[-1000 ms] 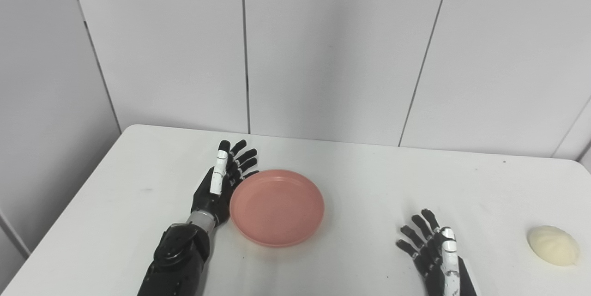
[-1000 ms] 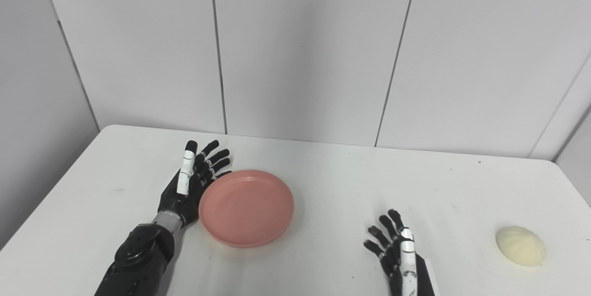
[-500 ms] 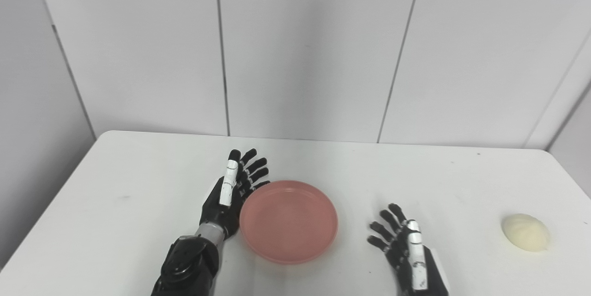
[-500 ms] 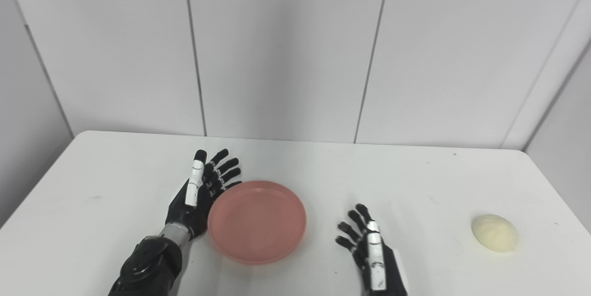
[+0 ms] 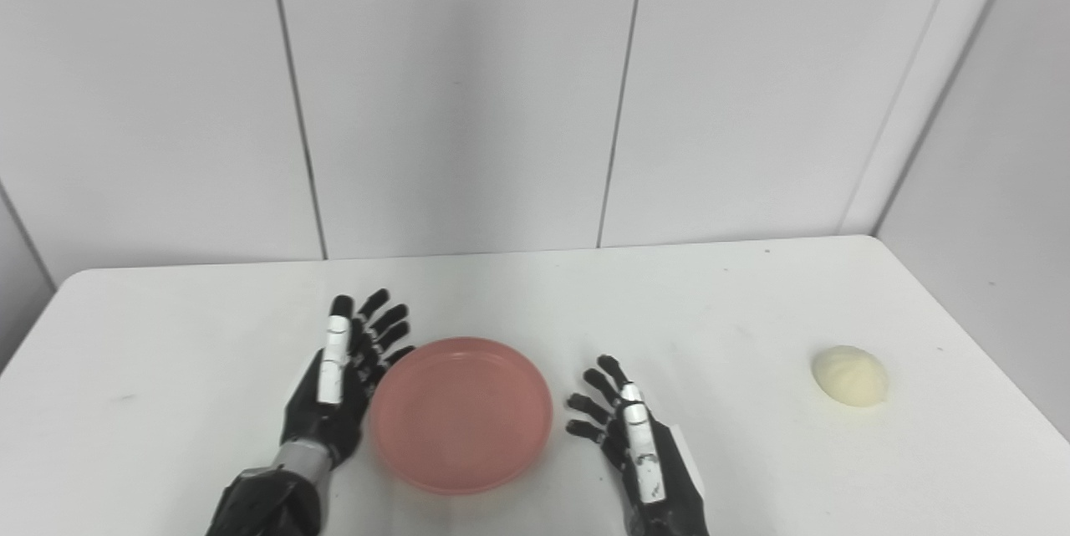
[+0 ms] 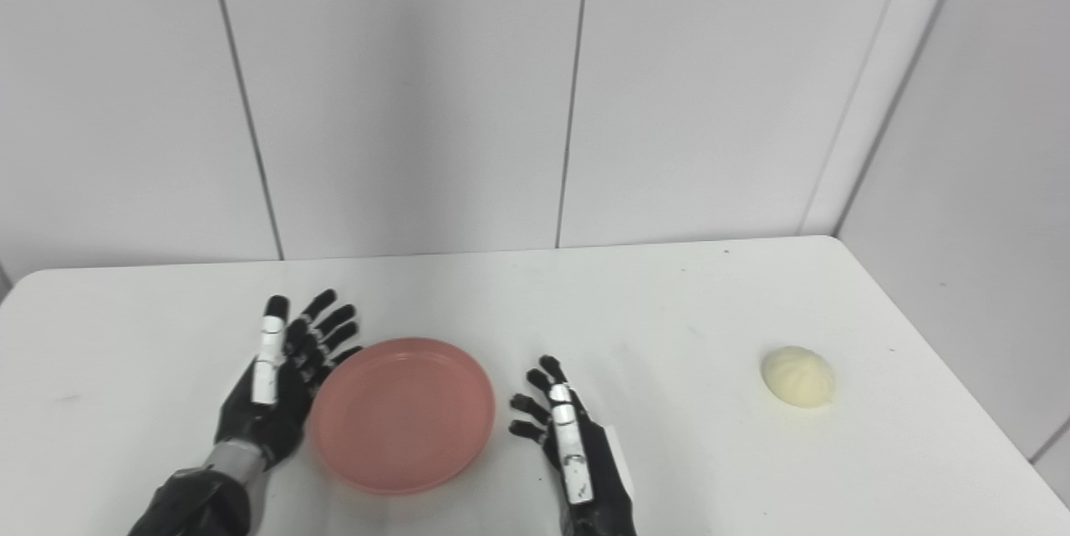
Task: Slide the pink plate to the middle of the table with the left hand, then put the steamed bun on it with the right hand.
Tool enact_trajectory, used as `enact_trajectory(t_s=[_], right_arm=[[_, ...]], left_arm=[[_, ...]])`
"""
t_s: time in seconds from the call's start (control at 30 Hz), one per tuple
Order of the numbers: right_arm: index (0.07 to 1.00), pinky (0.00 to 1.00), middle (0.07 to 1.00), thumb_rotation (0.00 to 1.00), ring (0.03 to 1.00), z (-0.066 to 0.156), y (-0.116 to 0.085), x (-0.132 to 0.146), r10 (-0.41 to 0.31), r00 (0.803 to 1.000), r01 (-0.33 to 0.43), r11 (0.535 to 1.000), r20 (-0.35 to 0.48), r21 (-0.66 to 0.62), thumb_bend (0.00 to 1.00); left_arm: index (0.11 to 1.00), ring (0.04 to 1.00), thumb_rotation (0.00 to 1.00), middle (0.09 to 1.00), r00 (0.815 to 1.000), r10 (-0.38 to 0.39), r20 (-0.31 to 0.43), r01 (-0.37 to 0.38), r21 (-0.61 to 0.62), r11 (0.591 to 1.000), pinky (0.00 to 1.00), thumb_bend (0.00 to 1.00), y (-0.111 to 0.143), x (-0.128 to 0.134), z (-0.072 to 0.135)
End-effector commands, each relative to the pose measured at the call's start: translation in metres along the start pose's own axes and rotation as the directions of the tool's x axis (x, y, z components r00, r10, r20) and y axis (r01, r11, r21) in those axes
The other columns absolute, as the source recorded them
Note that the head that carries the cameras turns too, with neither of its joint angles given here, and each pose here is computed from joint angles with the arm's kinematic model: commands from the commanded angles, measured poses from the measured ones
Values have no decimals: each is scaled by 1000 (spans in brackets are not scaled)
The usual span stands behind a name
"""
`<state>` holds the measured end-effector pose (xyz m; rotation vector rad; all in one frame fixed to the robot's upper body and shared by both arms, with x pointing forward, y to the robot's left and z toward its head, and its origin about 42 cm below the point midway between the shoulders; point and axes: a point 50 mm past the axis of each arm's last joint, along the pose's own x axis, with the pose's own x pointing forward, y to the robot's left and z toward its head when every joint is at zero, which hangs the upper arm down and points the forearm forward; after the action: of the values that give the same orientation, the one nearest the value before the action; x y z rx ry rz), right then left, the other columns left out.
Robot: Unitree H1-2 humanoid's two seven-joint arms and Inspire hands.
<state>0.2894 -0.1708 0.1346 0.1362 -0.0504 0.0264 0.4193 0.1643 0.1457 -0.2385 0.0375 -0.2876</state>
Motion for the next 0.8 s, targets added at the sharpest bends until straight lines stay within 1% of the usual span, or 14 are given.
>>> enact_trajectory(t_s=[0.0, 0.13, 0.2, 0.23, 0.3, 0.33, 0.43, 0.5, 0.53, 0.57, 0.63, 0.67, 0.73, 0.77], right_arm=[[912, 751, 898, 1000, 819, -1, 9, 3, 1, 1000, -1, 1000, 10, 8, 743], [907, 744, 907, 1000, 815, -3, 12, 3, 0, 1000, 0, 1000, 12, -2, 742], [911, 751, 913, 1000, 823, -3, 11, 4, -4, 1000, 4, 1000, 17, -11, 743], [914, 752, 915, 1000, 827, -2, 10, 5, -11, 1000, 12, 1000, 21, -21, 743], [900, 756, 901, 960, 826, 9, 7, 8, -42, 998, 44, 998, 43, -50, 716], [882, 756, 886, 899, 818, 15, 5, 9, -52, 996, 57, 996, 67, -67, 640], [882, 758, 881, 862, 814, 36, -3, 14, -59, 989, 76, 989, 138, -124, 610], [879, 745, 849, 829, 799, 47, -8, 16, -51, 986, 76, 985, 161, -157, 610], [879, 744, 848, 828, 798, 58, -14, 18, -31, 985, 62, 981, 168, -183, 610], [863, 729, 826, 792, 786, 66, -18, 19, -18, 985, 53, 978, 172, -200, 626], [859, 711, 810, 765, 772, 86, -30, 25, 0, 983, 54, 956, 185, -288, 643], [857, 680, 788, 731, 744, 95, -36, 27, 8, 981, 60, 939, 195, -340, 668], [858, 652, 792, 731, 746, 112, -47, 31, 43, 973, 68, 884, 225, -462, 700], [849, 656, 790, 753, 745, 120, -51, 32, 52, 970, 90, 834, 239, -544, 712]], left_arm=[[912, 927, 955, 911, 1000, 3, -13, -3, -8, 1000, 845, 800, 5, -2, -4], [899, 932, 931, 934, 1000, 2, -12, -2, -21, 1000, 820, 807, 5, -4, -5], [902, 932, 928, 937, 1000, 1, -12, -2, -22, 1000, 822, 811, 5, -6, -6], [912, 938, 936, 943, 1000, 1, -14, -1, -18, 1000, 841, 801, 5, -6, -7], [920, 943, 951, 950, 1000, 0, -23, -1, -16, 1000, 848, 792, 6, -7, -10], [919, 951, 946, 956, 1000, 0, -28, -1, -22, 1000, 863, 793, 6, -7, -11], [920, 953, 951, 958, 999, -7, -37, 6, -29, 1000, 877, 785, 6, -6, -13], [922, 951, 955, 960, 999, -11, -40, 9, -31, 999, 888, 775, 6, -6, -15], [922, 951, 955, 960, 999, -11, -39, 10, -26, 1000, 889, 775, 6, -6, -15], [917, 949, 959, 959, 999, -11, -39, 10, -23, 1000, 874, 771, 6, -5, -15], [919, 952, 963, 962, 999, -10, -39, 9, -18, 1000, 870, 768, 7, -4, -15], [919, 953, 962, 962, 999, -10, -39, 9, -21, 1000, 868, 770, 7, -3, -15], [921, 955, 958, 964, 999, -12, -39, 11, -26, 1000, 876, 767, 8, -3, -16], [922, 956, 959, 965, 999, -13, -38, 12, -27, 1000, 878, 766, 7, -2, -16]])
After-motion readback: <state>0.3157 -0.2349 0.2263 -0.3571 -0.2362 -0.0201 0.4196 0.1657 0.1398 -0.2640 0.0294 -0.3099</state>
